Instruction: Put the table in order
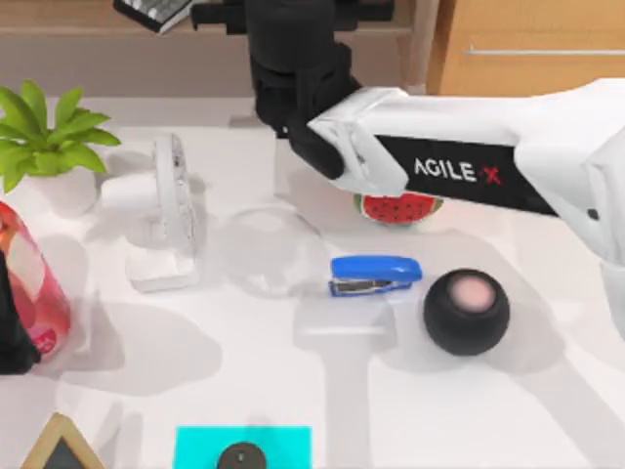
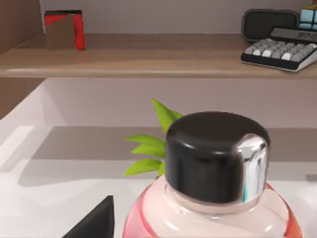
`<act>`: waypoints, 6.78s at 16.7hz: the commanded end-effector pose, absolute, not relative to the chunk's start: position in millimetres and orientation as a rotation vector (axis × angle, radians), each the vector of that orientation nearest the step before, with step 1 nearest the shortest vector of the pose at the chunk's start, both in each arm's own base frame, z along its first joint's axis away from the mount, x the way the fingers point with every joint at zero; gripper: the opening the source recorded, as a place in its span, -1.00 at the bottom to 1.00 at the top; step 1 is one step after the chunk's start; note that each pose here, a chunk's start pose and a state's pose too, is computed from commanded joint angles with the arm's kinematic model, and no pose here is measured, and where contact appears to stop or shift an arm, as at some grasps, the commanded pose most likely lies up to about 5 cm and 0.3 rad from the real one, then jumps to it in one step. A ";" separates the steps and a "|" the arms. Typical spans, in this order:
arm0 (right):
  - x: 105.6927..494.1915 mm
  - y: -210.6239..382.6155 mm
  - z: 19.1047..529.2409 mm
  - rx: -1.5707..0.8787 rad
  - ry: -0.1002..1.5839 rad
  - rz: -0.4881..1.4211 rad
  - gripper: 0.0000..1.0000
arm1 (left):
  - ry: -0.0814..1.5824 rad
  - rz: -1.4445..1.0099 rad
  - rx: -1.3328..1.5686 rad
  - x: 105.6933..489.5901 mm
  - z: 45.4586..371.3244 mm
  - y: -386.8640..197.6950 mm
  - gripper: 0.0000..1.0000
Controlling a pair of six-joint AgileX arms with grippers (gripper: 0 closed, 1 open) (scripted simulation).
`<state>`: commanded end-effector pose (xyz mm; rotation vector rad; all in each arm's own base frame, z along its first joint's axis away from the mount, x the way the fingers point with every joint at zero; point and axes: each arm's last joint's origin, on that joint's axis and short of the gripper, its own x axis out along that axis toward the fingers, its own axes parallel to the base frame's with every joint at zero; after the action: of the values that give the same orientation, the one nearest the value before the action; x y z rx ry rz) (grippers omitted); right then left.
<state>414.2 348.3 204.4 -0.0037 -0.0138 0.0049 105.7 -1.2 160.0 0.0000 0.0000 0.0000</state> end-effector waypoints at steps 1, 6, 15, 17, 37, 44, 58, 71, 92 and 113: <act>414.2 348.3 204.4 -0.004 -0.014 0.005 -1.00 | 0.000 0.000 0.000 105.7 160.0 -1.2 1.00; 414.2 348.3 204.4 -0.004 -0.014 0.005 -1.00 | 0.000 0.000 0.000 105.7 160.0 -1.2 1.00; 383.5 350.0 216.7 -0.002 -0.015 0.008 -1.00 | 0.000 0.000 0.000 105.7 160.0 -1.2 1.00; 373.8 350.1 219.7 -0.002 -0.015 0.009 -1.00 | 0.000 0.000 0.000 105.7 160.0 -1.2 1.00; 306.4 230.6 249.1 0.306 0.157 0.410 -1.00 | 0.000 0.000 0.000 105.7 160.0 -1.2 1.00; 279.3 125.8 232.4 0.643 0.318 0.466 -1.00 | 0.000 0.000 0.000 105.7 160.0 -1.2 1.00; 310.1 -120.9 166.9 1.452 0.278 -0.157 -1.00 | 0.000 0.000 0.000 105.7 160.0 -1.2 1.00; 340.1 -173.8 151.8 1.565 0.187 -0.222 -1.00 | 0.000 0.000 0.000 105.7 160.0 -1.2 1.00; 369.9 -176.1 147.5 1.564 0.183 -0.224 0.51 | 0.000 0.000 0.000 105.7 160.0 -1.2 1.00; 322.0 -176.1 148.9 1.561 0.179 -0.222 1.00 | 0.000 0.000 0.000 105.7 160.0 -1.2 1.00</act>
<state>322.0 -176.1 148.9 1.5611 0.1792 -0.2221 105.7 -1.2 160.0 0.0000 0.0000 0.0000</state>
